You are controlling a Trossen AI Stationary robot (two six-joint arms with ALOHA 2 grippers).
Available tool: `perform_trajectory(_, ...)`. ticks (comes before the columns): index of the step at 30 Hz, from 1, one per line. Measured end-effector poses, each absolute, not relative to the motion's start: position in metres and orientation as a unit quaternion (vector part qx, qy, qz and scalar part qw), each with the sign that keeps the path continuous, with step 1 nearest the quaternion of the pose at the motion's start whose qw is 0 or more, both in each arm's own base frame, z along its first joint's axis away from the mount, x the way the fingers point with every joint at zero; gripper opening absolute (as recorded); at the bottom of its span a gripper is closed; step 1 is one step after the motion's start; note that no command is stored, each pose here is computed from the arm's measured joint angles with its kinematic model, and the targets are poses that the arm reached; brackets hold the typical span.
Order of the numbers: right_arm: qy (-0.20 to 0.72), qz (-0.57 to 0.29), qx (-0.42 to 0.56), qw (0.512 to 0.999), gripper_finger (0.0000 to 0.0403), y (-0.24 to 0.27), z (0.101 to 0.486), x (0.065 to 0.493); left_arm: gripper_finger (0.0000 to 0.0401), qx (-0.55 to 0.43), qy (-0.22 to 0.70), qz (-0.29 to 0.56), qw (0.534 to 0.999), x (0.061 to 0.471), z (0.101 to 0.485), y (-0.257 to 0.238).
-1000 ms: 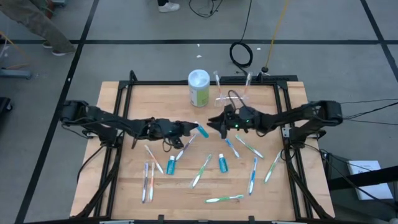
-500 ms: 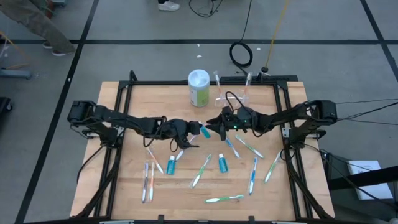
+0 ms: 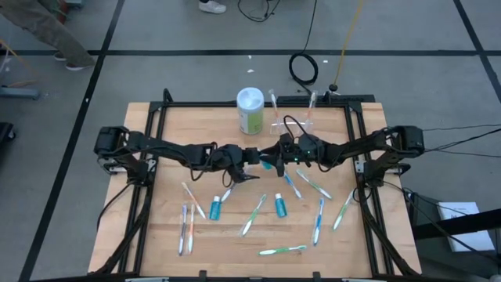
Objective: Pick & Place toothbrushing station
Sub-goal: Put the blue mouthwash into the transparent organizer
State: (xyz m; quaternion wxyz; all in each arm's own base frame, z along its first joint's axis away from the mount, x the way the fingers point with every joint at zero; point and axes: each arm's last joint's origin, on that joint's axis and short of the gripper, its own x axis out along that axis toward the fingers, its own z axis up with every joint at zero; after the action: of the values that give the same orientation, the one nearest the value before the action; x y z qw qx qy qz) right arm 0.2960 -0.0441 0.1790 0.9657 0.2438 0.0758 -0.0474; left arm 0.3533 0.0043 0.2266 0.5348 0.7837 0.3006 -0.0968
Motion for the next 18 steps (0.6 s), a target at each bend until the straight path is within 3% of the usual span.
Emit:
perform_trajectory(9, 0.09, -0.046, 0.208, 0.973, 0.0144, -0.044, 0.1764, 0.2954, 0.0088, 0.784, 0.299, -0.083, 0.539, 0.3548, 0.23, 0.0075)
perform_trajectory(18, 0.098, -0.046, 0.201, 0.974, 0.0094, -0.044, 0.1751, 0.2952, 0.0088, 0.776, 0.304, -0.079, 0.548, 0.3544, 0.2294, 0.0091)
